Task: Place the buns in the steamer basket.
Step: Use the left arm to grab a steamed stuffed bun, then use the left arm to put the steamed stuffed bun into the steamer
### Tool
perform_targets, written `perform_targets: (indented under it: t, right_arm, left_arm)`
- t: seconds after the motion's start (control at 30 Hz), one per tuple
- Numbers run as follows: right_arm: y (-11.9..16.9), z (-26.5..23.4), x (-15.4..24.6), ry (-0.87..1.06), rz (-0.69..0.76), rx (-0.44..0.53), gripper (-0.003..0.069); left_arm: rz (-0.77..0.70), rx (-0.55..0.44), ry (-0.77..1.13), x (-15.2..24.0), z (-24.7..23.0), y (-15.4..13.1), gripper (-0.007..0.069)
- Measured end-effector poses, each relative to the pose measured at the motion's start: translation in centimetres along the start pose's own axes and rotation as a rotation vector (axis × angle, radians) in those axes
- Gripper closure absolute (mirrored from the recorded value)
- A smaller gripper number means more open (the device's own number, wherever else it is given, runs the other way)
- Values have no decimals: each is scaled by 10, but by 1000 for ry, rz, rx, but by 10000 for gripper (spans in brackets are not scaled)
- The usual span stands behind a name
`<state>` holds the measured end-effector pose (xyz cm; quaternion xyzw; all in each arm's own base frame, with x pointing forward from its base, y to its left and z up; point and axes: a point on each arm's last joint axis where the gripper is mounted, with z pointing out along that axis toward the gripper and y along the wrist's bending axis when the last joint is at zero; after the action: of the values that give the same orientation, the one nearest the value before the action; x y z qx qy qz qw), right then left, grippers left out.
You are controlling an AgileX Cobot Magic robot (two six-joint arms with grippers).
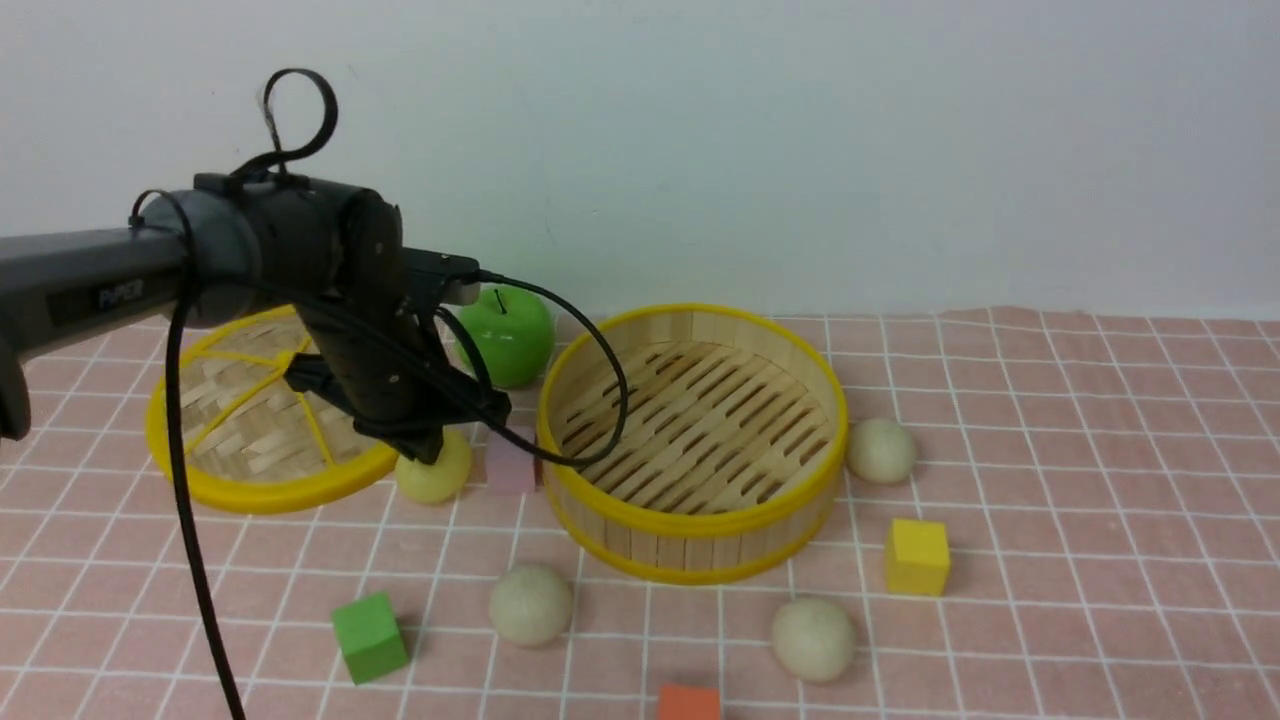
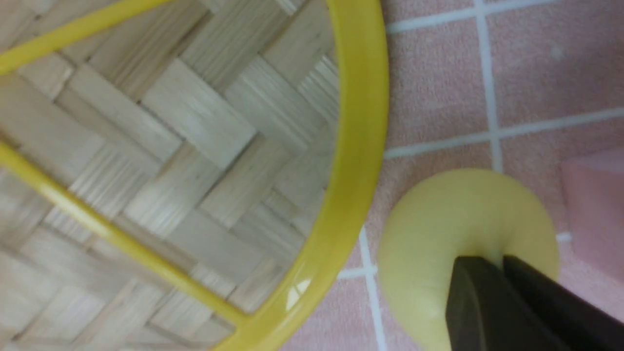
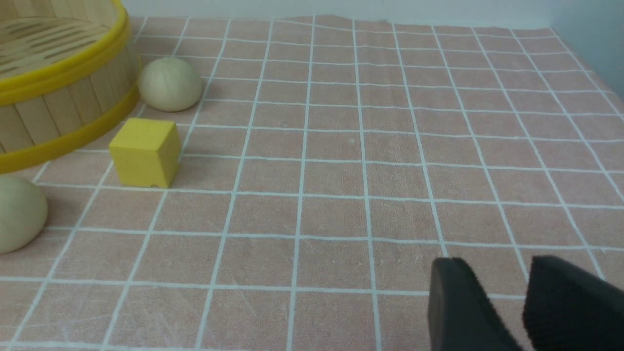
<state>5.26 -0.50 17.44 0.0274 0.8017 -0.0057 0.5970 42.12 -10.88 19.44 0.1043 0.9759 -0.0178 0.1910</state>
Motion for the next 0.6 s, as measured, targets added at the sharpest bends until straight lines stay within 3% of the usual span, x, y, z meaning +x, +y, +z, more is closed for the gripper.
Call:
perform_targets:
  t: [0.27,0.43,0.6]
  right_arm:
    - [0,0,0,0,0,0,420]
    - [0,0,0,0,0,0,419]
    - [0,0,0,0,0,0,419]
  left_arm:
    - [0,72,-175,-8,-87,-8,638]
    - [146,232,-235,-6,-109,-53,638]
    - [217,300,-275,-5,-100,-91,638]
